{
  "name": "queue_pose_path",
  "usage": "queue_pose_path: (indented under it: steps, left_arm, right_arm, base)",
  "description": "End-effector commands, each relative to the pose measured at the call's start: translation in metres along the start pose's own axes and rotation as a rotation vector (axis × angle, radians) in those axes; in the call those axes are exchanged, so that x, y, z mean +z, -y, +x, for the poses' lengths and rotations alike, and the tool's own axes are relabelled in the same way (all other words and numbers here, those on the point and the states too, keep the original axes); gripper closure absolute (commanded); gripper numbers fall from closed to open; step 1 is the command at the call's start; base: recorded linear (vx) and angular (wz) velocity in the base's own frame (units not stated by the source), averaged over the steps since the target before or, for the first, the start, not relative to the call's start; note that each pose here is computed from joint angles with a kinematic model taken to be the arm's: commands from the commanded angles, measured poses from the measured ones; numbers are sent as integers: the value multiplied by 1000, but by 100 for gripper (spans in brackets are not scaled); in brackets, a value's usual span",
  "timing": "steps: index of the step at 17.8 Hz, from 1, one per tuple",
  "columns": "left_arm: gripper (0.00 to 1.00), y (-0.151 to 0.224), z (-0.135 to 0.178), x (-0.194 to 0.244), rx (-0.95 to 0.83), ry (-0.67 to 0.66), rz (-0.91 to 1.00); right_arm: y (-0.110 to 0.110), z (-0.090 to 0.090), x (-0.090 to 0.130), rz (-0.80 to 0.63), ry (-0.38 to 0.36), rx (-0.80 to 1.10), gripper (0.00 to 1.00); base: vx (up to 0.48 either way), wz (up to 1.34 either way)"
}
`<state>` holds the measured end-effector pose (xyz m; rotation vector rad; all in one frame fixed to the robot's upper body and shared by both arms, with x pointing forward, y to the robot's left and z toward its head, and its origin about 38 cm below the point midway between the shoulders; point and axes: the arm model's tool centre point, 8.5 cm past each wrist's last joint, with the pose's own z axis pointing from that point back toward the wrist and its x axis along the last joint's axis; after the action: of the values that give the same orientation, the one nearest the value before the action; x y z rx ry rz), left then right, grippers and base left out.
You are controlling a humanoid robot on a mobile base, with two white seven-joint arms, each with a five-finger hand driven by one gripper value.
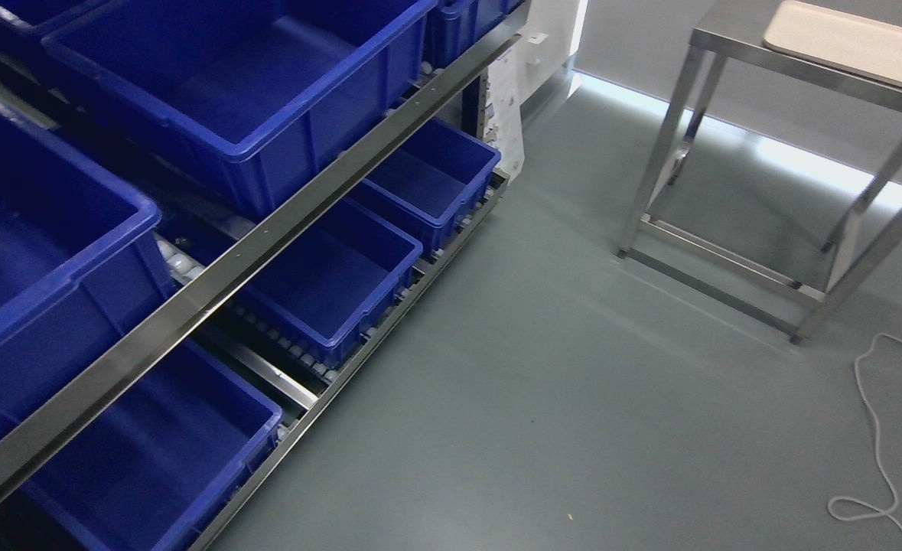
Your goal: Stack pink IKEA bowls on left shelf middle
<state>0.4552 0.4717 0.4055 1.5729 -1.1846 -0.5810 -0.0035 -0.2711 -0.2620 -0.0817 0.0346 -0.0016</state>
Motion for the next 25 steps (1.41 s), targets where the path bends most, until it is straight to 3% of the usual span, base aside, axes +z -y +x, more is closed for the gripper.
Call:
queue_pose_path:
  steps: [1,5,7,9,14,18,23,25]
  left_arm:
    - [33,-38,-43,-4,-94,-69,26]
    - [16,-25,-28,-5,-112,-31,-29]
    - [10,-21,-7,-6,-113,61,-48]
    - [10,-26,12,-8,-107,153,-47]
    - [10,-24,34,-8,-120,208,-52]
    - [10,4,74,2,-32,274,-57]
    - [11,15,101,9,10,338,-63]
    - [10,20,133,17,197,359,-40]
  right_arm:
    - [11,11,0,-17,32,-11,0]
    - [11,11,0,-17,32,-11,0]
    - [11,11,0,-17,32,-11,0]
    - [11,11,0,-17,32,-11,0]
    - [11,11,0,-17,32,-11,0]
    - [11,11,0,-17,32,-11,0]
    - [11,11,0,-17,32,-11,0]
    - [11,11,0,-17,32,-11,0]
  base:
    - [-2,424]
    - [24,499]
    - [29,466]
    - [27,400]
    - [18,213]
    - [9,108]
    - [10,139]
    - [8,92]
